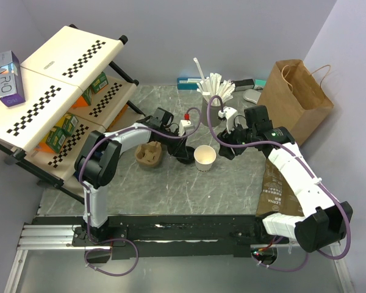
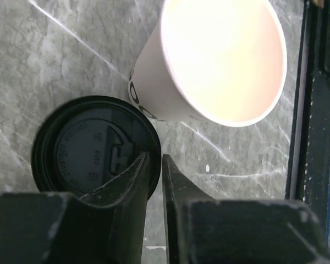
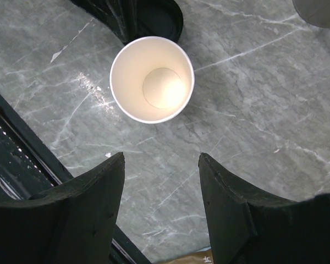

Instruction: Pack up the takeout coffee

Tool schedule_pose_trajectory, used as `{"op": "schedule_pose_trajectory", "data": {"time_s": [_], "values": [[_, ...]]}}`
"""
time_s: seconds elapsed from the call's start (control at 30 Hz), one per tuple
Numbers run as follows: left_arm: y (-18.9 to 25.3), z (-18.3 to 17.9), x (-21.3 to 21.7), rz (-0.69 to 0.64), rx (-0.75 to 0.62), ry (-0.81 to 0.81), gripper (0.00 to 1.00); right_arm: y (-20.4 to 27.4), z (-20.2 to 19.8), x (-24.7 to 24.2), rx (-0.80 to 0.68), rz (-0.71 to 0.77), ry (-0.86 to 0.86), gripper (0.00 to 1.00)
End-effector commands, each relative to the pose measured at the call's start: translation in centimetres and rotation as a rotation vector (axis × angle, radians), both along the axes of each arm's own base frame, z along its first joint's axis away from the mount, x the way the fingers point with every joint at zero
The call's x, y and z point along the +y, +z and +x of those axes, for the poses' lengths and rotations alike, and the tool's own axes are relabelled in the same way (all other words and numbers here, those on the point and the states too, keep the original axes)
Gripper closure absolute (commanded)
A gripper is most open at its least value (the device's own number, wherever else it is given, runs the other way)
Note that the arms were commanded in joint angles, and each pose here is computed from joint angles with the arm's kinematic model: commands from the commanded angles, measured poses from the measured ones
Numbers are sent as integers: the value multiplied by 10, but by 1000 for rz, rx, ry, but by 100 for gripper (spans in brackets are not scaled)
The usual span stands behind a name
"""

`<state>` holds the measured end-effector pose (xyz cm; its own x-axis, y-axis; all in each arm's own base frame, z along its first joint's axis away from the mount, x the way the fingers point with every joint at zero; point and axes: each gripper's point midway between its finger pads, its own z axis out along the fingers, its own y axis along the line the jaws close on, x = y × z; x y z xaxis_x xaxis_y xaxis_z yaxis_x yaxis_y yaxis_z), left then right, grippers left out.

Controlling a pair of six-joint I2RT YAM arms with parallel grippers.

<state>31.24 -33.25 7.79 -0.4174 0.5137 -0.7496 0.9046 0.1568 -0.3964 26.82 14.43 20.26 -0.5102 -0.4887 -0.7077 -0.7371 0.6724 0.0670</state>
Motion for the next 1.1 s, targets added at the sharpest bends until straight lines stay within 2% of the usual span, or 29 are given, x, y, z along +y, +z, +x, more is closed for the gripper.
{"op": "schedule_pose_trajectory", "data": {"time_s": [0.0,0.1,0.2,0.27,0.33,0.4,0.6,0.8,1.07], "values": [[1,-6,-8,-54,46,-4,79,21,7,3,-48,33,-6,37],[-2,-7,-8,-52,60,-1,92,19,7,3,-45,31,-7,37],[-3,-8,-7,-52,61,7,94,19,6,2,-46,29,-9,37],[0,-9,-7,-57,30,2,84,19,6,2,-47,30,-9,37],[-1,-11,-7,-43,-52,-33,69,18,6,1,-47,26,-10,36],[-3,-13,-2,-11,-145,-76,60,19,5,1,-49,27,-9,36],[-11,-17,4,46,-184,-161,58,16,3,1,-42,28,-11,36],[-16,-15,-1,56,-210,-134,64,18,4,1,-45,25,-12,36],[-16,-11,-5,53,-207,-127,80,17,5,0,-39,24,-14,36]]}}
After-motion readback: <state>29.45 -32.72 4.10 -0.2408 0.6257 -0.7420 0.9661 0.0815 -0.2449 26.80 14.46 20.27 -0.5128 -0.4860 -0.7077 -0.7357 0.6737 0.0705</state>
